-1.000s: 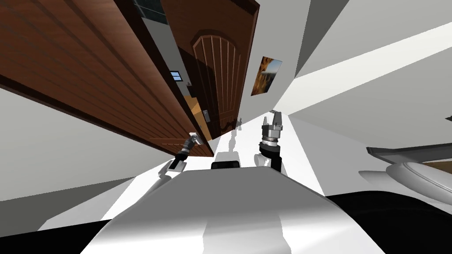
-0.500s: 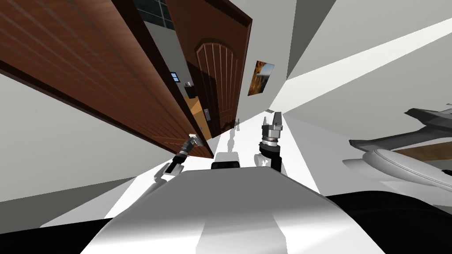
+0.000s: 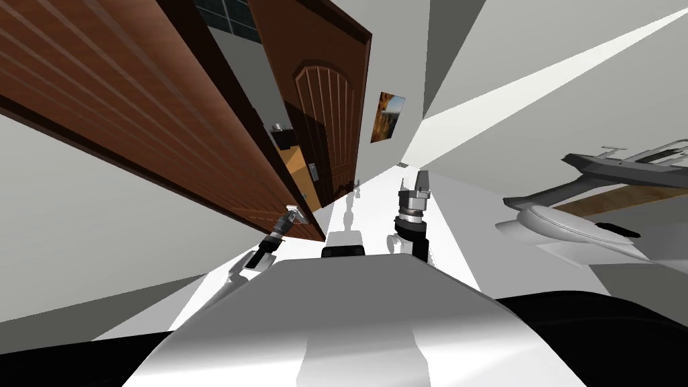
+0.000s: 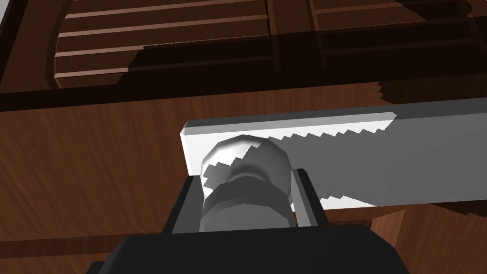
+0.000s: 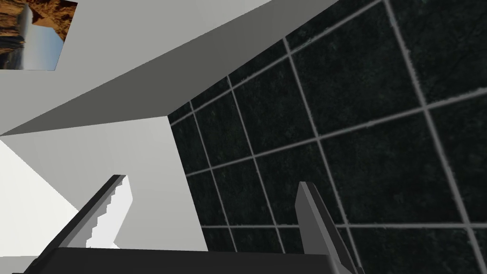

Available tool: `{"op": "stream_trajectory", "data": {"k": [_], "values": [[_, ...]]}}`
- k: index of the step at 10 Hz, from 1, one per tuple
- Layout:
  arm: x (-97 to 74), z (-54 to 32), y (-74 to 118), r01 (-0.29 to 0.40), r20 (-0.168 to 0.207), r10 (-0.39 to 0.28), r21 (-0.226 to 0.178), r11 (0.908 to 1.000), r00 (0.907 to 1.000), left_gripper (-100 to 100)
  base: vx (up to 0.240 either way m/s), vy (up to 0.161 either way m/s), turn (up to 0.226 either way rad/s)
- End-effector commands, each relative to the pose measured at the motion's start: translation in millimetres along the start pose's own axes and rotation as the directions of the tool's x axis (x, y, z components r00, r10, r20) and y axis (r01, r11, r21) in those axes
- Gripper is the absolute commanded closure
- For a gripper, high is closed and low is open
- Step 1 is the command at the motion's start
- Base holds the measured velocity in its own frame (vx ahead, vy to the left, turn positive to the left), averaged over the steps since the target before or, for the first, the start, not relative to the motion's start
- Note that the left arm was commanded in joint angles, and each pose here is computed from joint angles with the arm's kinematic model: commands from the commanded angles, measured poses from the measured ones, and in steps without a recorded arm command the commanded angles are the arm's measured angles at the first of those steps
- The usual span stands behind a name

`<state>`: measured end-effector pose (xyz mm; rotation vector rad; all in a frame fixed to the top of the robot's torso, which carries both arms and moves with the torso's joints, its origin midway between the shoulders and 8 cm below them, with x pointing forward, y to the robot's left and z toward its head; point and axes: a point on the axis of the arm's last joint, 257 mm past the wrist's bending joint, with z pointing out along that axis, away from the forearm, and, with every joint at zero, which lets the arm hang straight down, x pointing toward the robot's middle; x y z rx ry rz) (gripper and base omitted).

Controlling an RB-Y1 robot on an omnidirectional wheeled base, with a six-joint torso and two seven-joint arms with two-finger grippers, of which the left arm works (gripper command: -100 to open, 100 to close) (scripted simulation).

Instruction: Pull the door open

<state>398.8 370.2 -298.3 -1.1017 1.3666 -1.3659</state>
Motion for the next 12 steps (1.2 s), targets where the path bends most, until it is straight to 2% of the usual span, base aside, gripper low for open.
{"op": "stream_trajectory", "data": {"k": [1,4,5,6,12], "values": [[-1.1,-7.3,-0.8,-0.001,-0.015,0.001,0.0,1.0,0.9999,100,-0.202,0.084,-0.121],[-1.3,-15.0,-2.1,-0.001,-0.037,0.001,0.002,1.0,0.9993,100,-0.197,0.109,-0.096],[1.4,-13.8,0.6,0.001,-0.035,-0.001,-0.003,1.0,0.9994,100,-0.084,0.041,-0.019],[1.7,-19.0,2.3,0.002,-0.046,-0.003,-0.006,1.0,0.9989,100,-0.138,0.08,-0.146],[-2.8,-36.5,-0.7,-0.001,-0.09,0.001,0.0,1.0,0.9959,100,-0.213,0.118,-0.17]]}}
